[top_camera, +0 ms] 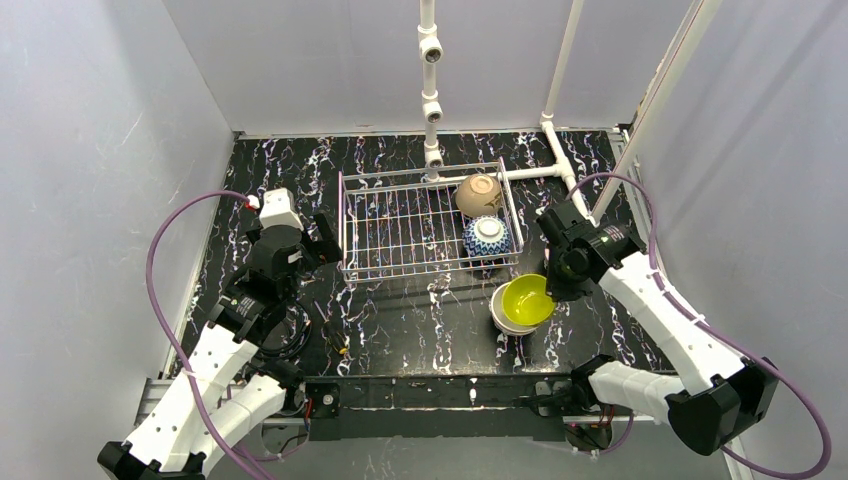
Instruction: Load the bowls into the dish rack
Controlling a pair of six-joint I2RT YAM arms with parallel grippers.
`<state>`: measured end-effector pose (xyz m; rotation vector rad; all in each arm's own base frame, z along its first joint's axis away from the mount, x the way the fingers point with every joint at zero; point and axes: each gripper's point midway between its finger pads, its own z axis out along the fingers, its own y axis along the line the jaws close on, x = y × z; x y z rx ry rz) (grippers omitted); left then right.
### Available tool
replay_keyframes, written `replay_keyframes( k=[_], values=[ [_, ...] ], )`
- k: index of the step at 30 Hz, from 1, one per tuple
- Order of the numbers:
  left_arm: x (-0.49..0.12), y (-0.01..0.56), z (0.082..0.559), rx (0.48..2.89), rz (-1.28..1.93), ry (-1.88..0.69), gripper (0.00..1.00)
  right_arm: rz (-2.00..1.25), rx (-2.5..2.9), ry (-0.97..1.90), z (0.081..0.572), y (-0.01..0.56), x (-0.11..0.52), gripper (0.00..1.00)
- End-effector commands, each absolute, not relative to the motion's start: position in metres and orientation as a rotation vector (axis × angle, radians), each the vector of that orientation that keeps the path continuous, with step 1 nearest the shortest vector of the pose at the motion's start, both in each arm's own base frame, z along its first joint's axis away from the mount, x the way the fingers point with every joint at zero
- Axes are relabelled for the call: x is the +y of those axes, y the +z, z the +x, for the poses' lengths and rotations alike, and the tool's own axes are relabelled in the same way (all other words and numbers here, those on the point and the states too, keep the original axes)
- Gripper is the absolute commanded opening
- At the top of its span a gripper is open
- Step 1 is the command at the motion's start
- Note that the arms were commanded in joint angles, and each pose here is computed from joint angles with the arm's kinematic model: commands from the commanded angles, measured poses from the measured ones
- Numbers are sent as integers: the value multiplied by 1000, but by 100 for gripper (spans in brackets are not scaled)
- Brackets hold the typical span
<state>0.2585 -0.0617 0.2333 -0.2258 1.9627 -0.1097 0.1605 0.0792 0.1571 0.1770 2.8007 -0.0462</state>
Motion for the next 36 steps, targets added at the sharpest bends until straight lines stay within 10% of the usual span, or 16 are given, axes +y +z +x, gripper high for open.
replay_keyframes(
  k=[1, 16, 36],
  values=[
    [-60, 237, 259, 1946, -240, -106, 98, 204, 2737, -22, 165, 180, 77, 1],
    [-224, 267, 212, 2104, 204, -1042, 98, 150, 2676, 124, 170, 208, 92, 1],
    [-383, 206, 186, 2422, 340, -1275, 93, 154, 2615, 248, 172, 215, 103, 1]
  ],
)
